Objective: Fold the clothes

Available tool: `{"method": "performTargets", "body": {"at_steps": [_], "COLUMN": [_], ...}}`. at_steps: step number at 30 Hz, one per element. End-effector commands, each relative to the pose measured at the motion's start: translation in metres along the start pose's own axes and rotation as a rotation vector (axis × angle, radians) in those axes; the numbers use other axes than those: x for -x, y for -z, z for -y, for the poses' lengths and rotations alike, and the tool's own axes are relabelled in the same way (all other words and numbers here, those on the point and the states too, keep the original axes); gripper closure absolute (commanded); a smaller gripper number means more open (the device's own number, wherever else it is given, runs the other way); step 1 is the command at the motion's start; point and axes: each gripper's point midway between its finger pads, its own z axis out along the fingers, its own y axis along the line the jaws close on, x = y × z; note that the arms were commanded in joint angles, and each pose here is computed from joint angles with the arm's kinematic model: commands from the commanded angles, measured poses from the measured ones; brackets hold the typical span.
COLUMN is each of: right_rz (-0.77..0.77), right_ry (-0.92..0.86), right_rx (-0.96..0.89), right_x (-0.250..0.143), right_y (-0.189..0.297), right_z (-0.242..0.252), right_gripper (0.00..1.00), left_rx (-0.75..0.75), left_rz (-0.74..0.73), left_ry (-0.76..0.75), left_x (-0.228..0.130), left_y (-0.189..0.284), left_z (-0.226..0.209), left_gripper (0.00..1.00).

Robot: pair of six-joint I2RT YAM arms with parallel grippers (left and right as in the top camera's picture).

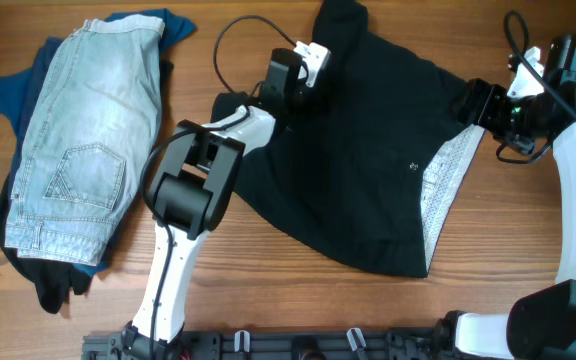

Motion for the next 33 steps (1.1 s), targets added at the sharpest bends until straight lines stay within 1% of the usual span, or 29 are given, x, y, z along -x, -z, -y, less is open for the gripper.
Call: {"method": "performTargets", "body": {"at_steps": [1, 3, 4, 8, 10, 12, 15, 20, 23, 26, 27, 28, 30, 31, 33], "right_rz": [-0.009, -0.007, -0.004, 0.003, 0.006, 0.007, 0.003, 0.0, -0.003, -0.053, -0.075, -0.095, -0.123, -0.127, -0.121], "right_ry": [-0.004, -0.003, -0.003, 0.0, 0.001, 0.005, 0.029, 0.102, 0.138, 0.157, 0.159, 0.161, 0.165, 0.169, 0.185], "right_rx": [0.012, 0.013, 0.013, 0.014, 0.015, 0.021, 0.03, 0.059, 0.047, 0.039, 0.036, 0.033, 0.029, 0.028, 0.032], "right_x": [-0.002, -0.001, 0.0, 0.002, 0.003, 0.003, 0.001, -0.003, -0.004, -0.011, -0.014, -0.015, -0.016, -0.014, -0.009], "right_y": [-0.002, -0.002, -0.002, -0.002, -0.003, -0.003, -0.005, -0.012, -0.02, -0.041, -0.05, -0.059, -0.08, -0.092, -0.105], "right_z": [-0.003, -0.003, -0.003, -0.003, -0.003, -0.005, -0.014, -0.04, -0.05, -0.055, -0.055, -0.055, -0.054, -0.053, -0.052], "right_gripper": [0.0, 0.01, 0.0, 0.01, 0.01, 0.0, 0.0, 0.01, 0.01, 0.01, 0.01, 0.01, 0.01, 0.02, 0.04], "left_rx": [-0.031, -0.025, -0.004, 0.045, 0.177, 0.294, 0.439, 0.574, 0.574, 0.562, 0.557, 0.553, 0.544, 0.54, 0.538], "left_rz": [-0.061, -0.106, -0.116, -0.084, -0.072, -0.087, -0.168, -0.339, -0.377, -0.356, -0.345, -0.332, -0.297, -0.277, -0.244], "left_ry": [0.053, 0.079, 0.106, 0.127, 0.159, 0.203, 0.276, 0.519, 0.54, 0.531, 0.526, 0.523, 0.52, 0.517, 0.52], "left_x": [-0.02, -0.025, -0.022, 0.024, 0.046, 0.051, 0.034, -0.019, -0.028, -0.022, -0.02, -0.016, -0.004, 0.003, 0.016], "left_y": [-0.009, -0.004, 0.001, 0.038, 0.066, 0.09, 0.116, 0.148, 0.151, 0.147, 0.146, 0.146, 0.148, 0.151, 0.161], "left_z": [0.02, 0.024, 0.021, 0.017, 0.004, -0.009, -0.03, -0.057, -0.053, -0.05, -0.049, -0.049, -0.048, -0.048, -0.049], "left_gripper": [0.93, 0.96, 0.96, 0.96, 0.96, 0.96, 0.96, 0.96, 0.96, 0.96, 0.94, 0.86, 0.66, 0.5, 0.38]}}
